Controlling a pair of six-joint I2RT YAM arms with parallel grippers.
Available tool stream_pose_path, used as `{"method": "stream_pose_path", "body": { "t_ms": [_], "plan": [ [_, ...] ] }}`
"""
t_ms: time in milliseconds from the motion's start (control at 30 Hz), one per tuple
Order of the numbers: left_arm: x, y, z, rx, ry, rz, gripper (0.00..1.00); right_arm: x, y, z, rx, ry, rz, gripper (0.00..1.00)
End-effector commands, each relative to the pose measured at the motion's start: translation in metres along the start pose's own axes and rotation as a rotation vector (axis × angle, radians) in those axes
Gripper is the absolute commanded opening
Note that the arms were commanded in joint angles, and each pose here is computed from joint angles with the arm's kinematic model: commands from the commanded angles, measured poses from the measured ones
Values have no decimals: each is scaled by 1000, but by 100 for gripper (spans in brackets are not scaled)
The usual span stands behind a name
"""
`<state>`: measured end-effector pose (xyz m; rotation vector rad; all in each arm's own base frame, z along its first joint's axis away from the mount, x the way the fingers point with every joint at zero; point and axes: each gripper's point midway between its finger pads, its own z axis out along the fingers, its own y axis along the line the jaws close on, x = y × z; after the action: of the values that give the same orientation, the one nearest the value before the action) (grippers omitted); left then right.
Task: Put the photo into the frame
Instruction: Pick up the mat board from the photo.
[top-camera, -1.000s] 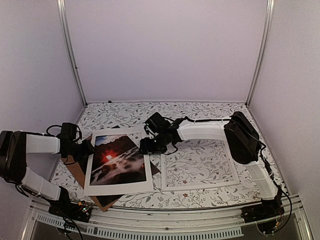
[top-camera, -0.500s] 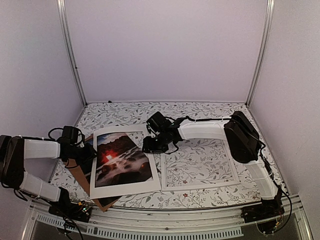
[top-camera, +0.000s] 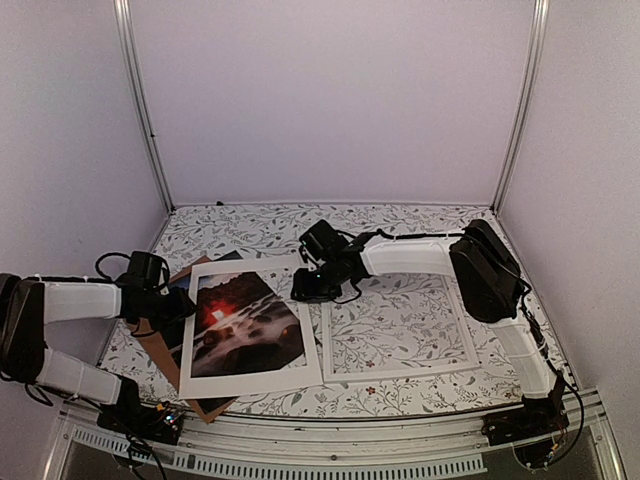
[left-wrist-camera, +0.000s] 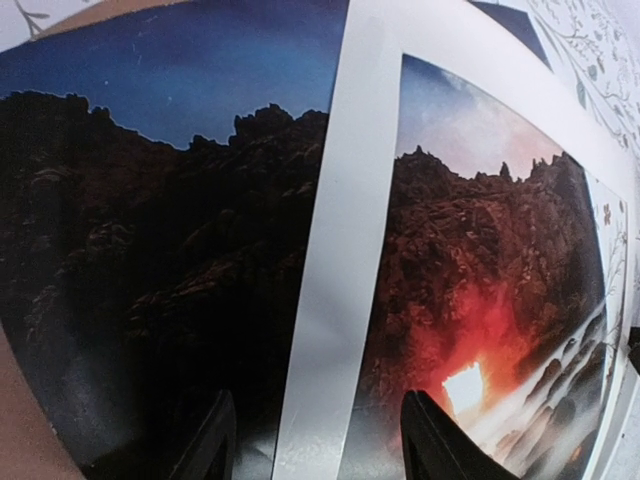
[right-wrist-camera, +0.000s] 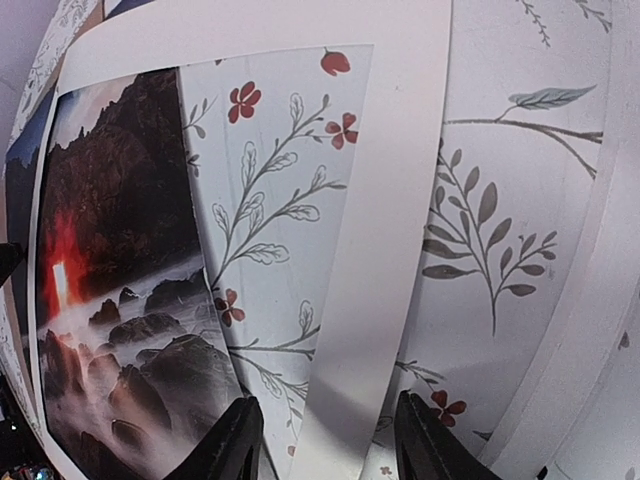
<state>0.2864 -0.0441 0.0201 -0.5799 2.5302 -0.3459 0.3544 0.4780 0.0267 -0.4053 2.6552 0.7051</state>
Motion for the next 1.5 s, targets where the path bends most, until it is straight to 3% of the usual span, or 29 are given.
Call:
{"method": "stream_pose_path", "body": {
  "t_ms": [0, 333, 933, 1467],
  "plan": [
    [17, 24, 0, -138, 48, 5, 60, 17, -9, 6, 4, 57, -2, 48],
    [35, -2, 10, 14, 120, -36, 49, 21, 0, 4, -56, 72, 28, 47],
    [40, -2, 6, 46, 97, -49, 37, 10, 25, -15, -313, 90, 125, 40],
    [40, 7, 8, -99, 73, 48, 26, 7, 46, -25, -445, 106, 122, 37]
  ]
}}
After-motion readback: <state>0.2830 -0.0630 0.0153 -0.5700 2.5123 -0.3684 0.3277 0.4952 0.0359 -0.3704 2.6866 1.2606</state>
